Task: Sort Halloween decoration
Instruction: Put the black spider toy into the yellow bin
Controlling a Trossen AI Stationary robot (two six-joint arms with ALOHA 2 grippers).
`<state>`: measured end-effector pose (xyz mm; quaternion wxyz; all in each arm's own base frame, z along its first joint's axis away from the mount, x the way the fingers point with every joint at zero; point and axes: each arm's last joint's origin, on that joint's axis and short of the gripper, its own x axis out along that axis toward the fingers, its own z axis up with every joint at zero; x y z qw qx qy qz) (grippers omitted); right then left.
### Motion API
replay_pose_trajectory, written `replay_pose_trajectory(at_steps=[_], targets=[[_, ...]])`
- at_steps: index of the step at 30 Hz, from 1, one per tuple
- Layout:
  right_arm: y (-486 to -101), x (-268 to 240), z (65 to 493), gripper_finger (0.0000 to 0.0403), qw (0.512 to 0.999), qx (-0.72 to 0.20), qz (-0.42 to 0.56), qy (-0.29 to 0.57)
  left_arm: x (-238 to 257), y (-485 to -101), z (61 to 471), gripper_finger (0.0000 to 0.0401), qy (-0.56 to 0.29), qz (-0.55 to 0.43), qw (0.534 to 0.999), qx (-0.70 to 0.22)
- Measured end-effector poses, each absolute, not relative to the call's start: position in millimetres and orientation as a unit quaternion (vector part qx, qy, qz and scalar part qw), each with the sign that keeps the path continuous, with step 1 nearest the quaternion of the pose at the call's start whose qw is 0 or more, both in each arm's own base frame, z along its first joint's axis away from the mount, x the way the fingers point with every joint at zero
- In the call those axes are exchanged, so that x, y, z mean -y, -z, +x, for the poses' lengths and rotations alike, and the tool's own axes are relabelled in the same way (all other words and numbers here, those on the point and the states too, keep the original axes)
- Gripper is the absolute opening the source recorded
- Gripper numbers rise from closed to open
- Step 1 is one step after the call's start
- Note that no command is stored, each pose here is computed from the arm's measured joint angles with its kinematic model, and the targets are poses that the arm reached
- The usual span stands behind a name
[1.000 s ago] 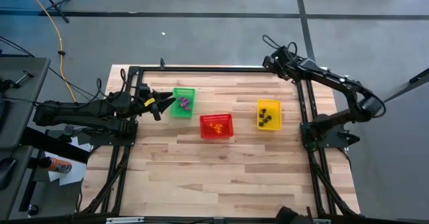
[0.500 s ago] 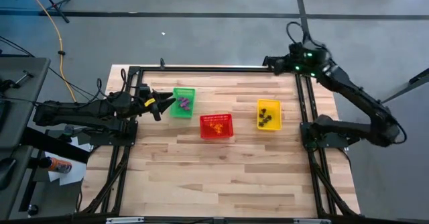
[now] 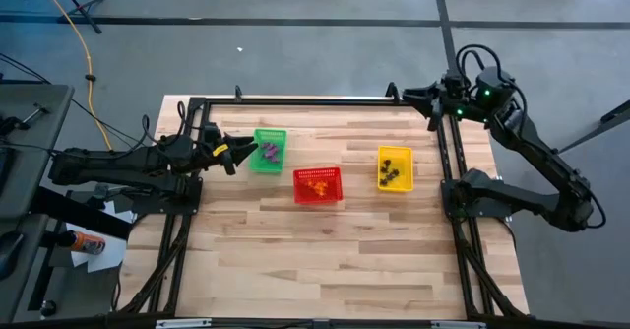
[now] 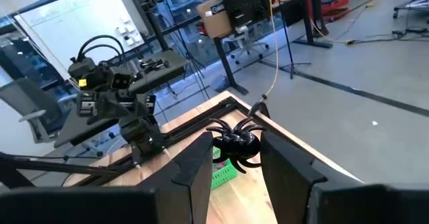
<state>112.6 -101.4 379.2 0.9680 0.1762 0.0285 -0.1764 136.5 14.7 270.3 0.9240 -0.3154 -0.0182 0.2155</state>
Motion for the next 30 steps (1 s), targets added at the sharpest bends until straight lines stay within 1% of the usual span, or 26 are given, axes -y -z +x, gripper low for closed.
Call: replay_pose_trajectory(at_steps=[6,9,11,13,18,20,23,26,30], targets=[[-379.9,97.1,115.7,0.0117,0.972,-0.029,0.17,0.158,-14.8,-273.1,136.7,0.0207,-0.213,-0.325,0.921,0.035],[-380.9,93.5,125.0,0.0117,0.976,-0.026,0.174,0.128,-15.4,-276.8,137.7,0.0207,-0.218,-0.278,0.935,0.045],[-379.9,90.2,135.0,0.0117,0.979,-0.03,0.175,0.1,-15.0,-280.0,139.0,0.0207,-0.207,-0.234,0.949,0.049],[-378.0,86.3,148.1,0.0117,0.982,-0.037,0.173,0.069,-15.0,-285.2,141.3,0.0207,-0.18,-0.199,0.961,0.064],[-370.9,75.5,187.0,0.0117,0.986,-0.047,0.161,-0.006,-15.2,-291.5,150.8,0.0207,-0.079,-0.127,0.986,0.079],[-369.8,70.6,202.4,0.0117,0.987,-0.035,0.153,-0.034,-15.7,-290.8,156.0,0.0207,-0.059,-0.095,0.991,0.076],[-368.3,63.5,222.7,0.0117,0.988,-0.014,0.139,-0.068,-16.0,-286.9,162.6,0.0207,-0.058,-0.052,0.995,0.061],[-367.8,58.0,235.4,0.0117,0.99,0.009,0.11,-0.089,-16.3,-285.5,165.7,0.0207,-0.058,-0.033,0.996,0.057],[-365.5,55.3,241.4,0.0117,0.991,0.01,0.105,-0.084,-16.3,-286.4,166.8,0.0207,-0.056,-0.05,0.995,0.064]])
